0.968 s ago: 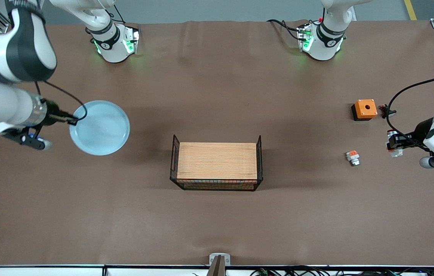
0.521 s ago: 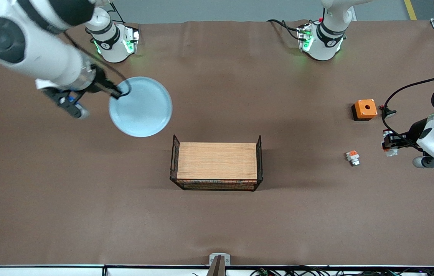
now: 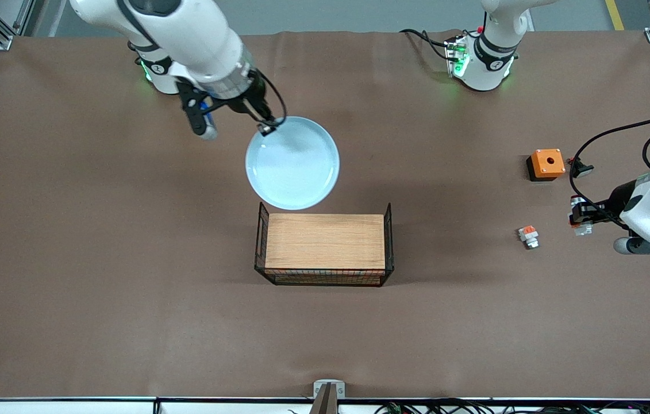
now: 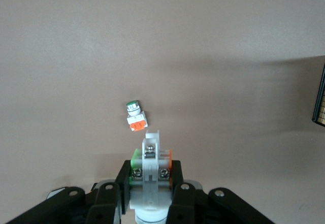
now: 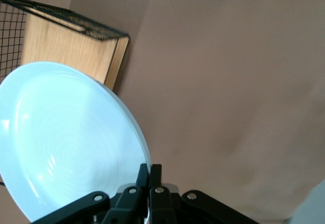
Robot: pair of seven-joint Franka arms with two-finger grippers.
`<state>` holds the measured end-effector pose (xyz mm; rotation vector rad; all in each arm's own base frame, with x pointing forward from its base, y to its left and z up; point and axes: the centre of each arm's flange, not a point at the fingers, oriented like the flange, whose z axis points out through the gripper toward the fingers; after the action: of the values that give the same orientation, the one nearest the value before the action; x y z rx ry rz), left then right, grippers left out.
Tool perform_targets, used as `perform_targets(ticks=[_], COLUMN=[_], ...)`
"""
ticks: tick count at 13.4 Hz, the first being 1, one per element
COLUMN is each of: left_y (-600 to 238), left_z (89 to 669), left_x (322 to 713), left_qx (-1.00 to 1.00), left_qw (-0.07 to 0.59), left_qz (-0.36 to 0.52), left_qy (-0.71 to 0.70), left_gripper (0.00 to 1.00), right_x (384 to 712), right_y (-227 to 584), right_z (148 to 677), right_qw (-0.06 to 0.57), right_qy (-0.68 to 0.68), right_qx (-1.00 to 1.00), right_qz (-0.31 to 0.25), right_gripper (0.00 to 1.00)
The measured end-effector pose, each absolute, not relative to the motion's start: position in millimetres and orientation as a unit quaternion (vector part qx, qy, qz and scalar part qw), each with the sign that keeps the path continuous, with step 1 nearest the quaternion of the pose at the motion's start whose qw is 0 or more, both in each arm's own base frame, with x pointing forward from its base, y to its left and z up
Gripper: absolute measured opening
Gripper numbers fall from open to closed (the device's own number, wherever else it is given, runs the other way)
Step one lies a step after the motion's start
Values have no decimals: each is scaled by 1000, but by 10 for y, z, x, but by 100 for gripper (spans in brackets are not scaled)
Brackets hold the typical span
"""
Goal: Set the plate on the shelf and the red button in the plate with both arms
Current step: 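Lift the blue plate with the right gripper and carry it over the tray, then lower the blue plate into the tray and open the right gripper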
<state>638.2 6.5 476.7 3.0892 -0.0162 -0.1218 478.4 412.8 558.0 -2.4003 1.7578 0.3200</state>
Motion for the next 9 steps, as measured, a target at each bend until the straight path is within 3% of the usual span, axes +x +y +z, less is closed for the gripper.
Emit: perform_targets(ticks=[9], left_y=[-10], left_z=[4763], left_x=[6379], left_qx=[999], left_qw=[26], left_qz=[-40], left_qy=[-11], left_gripper=[34], right_x=[5117], right_y=[4695], right_z=[4556], right_qw=[66], right_qy=[645], right_qx=[-755], right_qz=[100], right_gripper=[3])
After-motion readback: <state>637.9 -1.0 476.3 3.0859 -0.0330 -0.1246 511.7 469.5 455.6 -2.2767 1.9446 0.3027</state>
